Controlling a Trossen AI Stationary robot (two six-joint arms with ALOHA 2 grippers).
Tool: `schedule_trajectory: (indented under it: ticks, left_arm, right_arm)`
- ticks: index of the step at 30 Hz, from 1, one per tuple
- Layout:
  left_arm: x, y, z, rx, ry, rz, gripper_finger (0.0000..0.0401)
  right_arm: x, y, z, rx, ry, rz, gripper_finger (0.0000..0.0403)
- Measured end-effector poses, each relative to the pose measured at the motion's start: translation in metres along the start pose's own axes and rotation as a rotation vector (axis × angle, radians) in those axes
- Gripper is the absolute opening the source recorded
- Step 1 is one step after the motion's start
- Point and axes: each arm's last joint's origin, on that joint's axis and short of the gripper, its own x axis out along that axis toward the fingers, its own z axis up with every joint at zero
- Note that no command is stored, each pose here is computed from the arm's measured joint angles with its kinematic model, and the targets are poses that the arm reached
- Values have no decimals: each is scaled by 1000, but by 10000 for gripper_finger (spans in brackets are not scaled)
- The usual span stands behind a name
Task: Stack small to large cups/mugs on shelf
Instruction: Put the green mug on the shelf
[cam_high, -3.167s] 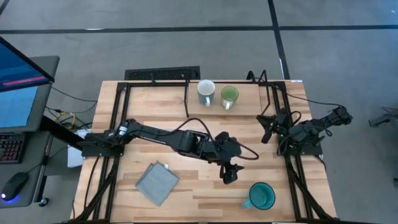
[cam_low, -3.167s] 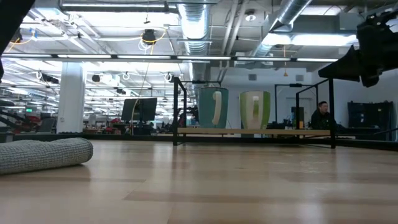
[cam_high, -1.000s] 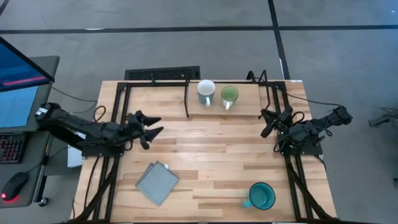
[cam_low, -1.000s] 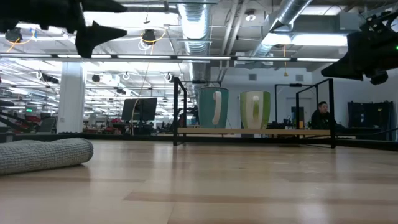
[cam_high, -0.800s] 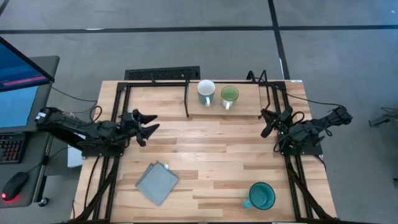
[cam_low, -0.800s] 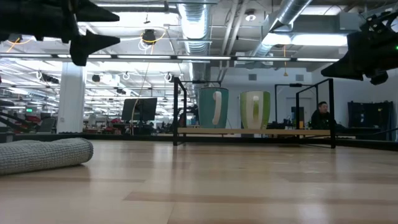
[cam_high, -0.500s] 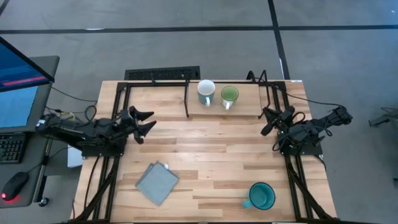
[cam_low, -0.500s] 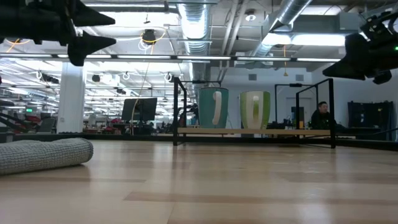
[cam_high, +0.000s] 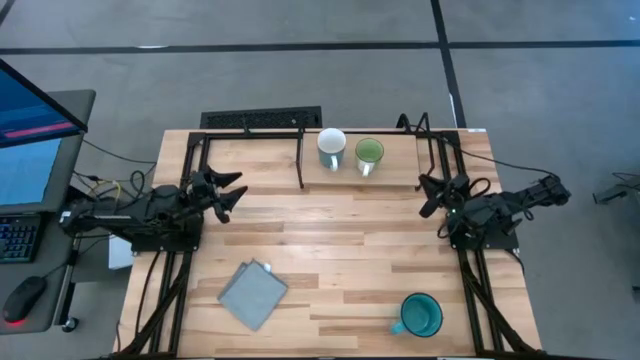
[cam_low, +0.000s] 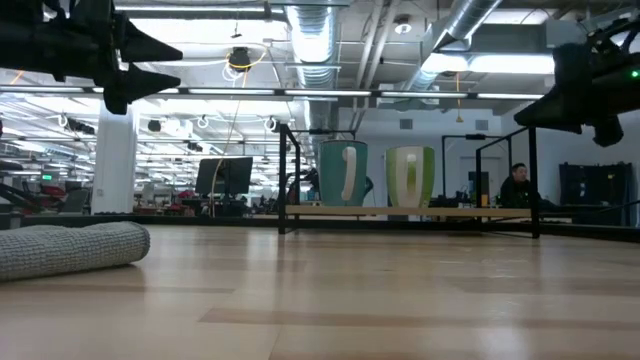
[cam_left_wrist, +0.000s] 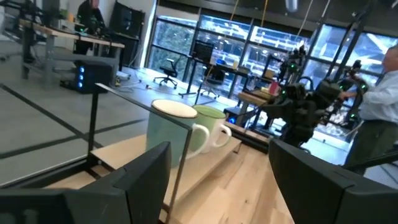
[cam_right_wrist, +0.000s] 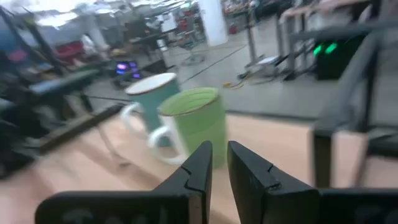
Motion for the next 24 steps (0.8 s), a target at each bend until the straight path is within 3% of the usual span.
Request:
schedule_trajectory:
  ticks: [5, 11, 24]
  left_arm:
    - [0, 1, -1, 14, 7, 8, 261]
    - [0, -1, -1, 15, 26, -57, 261]
    - [0, 1, -7, 2, 78, -47, 261]
  right_arm:
    - [3, 5, 6, 106, 33, 141, 74]
    - [5, 14, 16, 56, 2, 319, 74]
    - [30, 36, 18, -66, 128, 238, 74]
